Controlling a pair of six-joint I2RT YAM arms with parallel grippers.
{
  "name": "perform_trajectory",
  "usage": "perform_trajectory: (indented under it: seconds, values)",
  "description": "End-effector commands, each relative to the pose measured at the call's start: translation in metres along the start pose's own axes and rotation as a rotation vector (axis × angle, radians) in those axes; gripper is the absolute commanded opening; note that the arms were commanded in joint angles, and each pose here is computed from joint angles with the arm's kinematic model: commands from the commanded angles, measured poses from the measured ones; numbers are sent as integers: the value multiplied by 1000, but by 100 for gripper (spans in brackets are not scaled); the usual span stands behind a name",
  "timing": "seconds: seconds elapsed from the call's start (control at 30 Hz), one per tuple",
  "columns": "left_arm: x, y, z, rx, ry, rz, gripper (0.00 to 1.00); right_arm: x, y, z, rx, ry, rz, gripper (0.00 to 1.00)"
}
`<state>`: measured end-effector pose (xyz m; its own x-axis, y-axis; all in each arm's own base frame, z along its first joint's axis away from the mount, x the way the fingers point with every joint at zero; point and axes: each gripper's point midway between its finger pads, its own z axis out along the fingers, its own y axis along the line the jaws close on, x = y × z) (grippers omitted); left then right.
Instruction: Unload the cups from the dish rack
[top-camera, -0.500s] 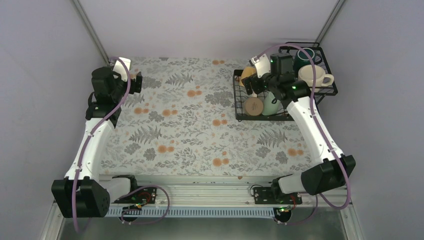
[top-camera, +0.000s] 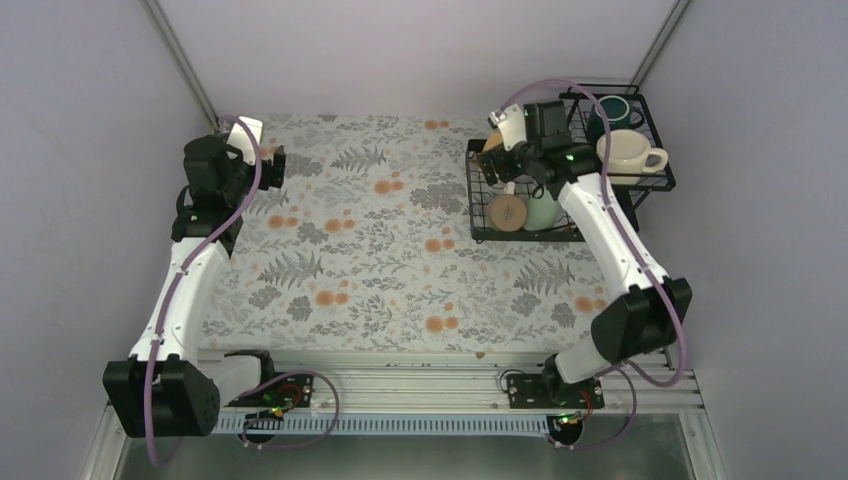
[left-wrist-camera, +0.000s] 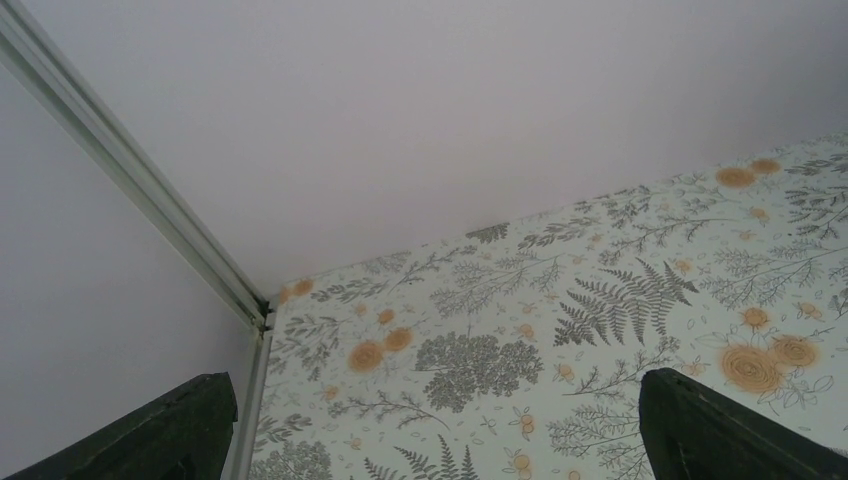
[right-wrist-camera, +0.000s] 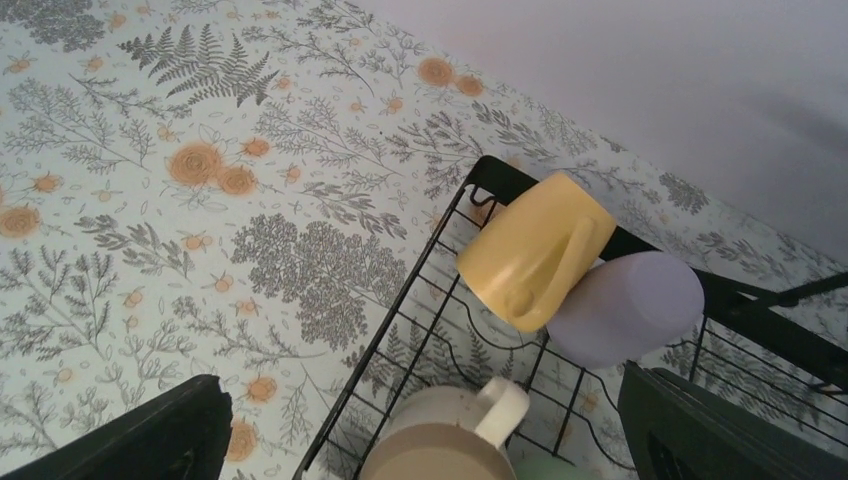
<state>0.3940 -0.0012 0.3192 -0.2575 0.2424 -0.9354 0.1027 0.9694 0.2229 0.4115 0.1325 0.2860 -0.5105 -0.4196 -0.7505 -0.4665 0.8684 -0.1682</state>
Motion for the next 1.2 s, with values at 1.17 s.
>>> perform_trajectory:
  seconds: [1.17]
  values:
    - [26, -10, 15, 33, 43, 24, 100, 66, -68, 153, 28, 367, 292, 75]
